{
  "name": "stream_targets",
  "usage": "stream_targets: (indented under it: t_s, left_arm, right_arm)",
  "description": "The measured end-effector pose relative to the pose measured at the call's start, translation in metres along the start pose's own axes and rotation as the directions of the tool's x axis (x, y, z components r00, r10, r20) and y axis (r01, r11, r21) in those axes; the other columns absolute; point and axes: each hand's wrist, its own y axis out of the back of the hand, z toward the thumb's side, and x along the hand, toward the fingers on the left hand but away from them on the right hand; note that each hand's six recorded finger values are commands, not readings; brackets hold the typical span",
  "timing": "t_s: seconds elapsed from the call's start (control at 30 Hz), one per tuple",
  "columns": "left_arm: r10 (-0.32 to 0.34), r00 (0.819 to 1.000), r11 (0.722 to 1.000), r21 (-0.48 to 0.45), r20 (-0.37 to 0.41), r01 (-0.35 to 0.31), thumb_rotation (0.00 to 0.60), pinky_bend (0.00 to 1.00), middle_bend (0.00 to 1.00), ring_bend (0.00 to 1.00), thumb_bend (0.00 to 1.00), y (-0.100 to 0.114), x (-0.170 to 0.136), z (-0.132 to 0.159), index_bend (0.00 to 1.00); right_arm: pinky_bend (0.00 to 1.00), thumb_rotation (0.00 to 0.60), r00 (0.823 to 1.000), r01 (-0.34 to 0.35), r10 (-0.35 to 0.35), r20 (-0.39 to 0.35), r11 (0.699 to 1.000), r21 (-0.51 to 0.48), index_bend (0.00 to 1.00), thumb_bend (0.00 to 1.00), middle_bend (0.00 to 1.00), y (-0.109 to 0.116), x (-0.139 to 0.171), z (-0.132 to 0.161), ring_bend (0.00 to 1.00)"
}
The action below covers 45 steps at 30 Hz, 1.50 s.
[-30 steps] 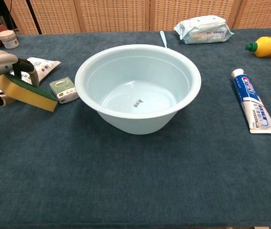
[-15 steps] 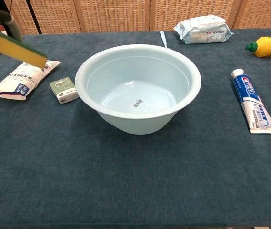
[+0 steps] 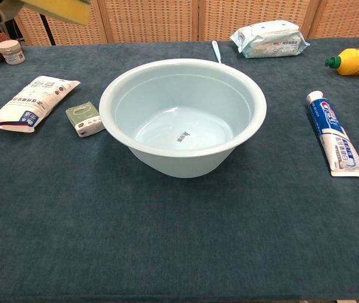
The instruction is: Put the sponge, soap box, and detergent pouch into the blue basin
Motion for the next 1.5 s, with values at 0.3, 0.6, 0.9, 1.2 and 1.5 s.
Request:
stream_targets:
  t_s: [0.3, 0.6, 0.9, 1.2, 1.5]
  left_arm:
    - [0.048, 0.997, 0.996, -0.075, 0.066, -0.043, 0.600, 0.42, 0.41, 0.44, 0.49, -0.026, 0.010, 0.063, 0.78]
    - [0.010, 0.995, 0.998, -0.058, 0.096, -0.004, 0.600, 0.42, 0.41, 0.44, 0.48, -0.043, 0.025, 0.109, 0.78]
    - [-0.101, 0.990, 0.994, -0.039, 0.096, 0.106, 0.600, 0.30, 0.10, 0.13, 0.33, -0.060, 0.026, 0.124, 0.42]
    - [-0.181, 0.977, 0.982, -0.035, 0.112, 0.186, 0.600, 0.09, 0.00, 0.00, 0.26, -0.065, 0.022, 0.127, 0.13]
    - [-0.193, 0.976, 0.979, -0.051, 0.099, 0.199, 0.600, 0.08, 0.00, 0.00, 0.26, -0.058, 0.022, 0.115, 0.12]
  right_arm:
    - [0.00, 0.600, 1.000, 0.011, -0.011, 0.006, 1.000, -0.013, 0.06, 0.10, 0.00, 0.005, 0.000, -0.003, 0.00]
    - [0.00, 0.600, 1.000, 0.026, -0.025, 0.016, 0.999, -0.033, 0.06, 0.10, 0.00, 0.010, 0.000, -0.007, 0.00]
    - [0.00, 0.600, 0.999, 0.036, -0.035, 0.020, 0.998, -0.044, 0.06, 0.11, 0.00, 0.014, 0.001, -0.009, 0.00]
    - [0.00, 0.600, 0.999, 0.039, -0.038, 0.018, 0.998, -0.044, 0.06, 0.10, 0.00, 0.014, 0.001, -0.008, 0.00]
    - [0.00, 0.600, 0.999, 0.038, -0.037, 0.016, 0.998, -0.041, 0.06, 0.10, 0.00, 0.014, 0.001, -0.008, 0.00]
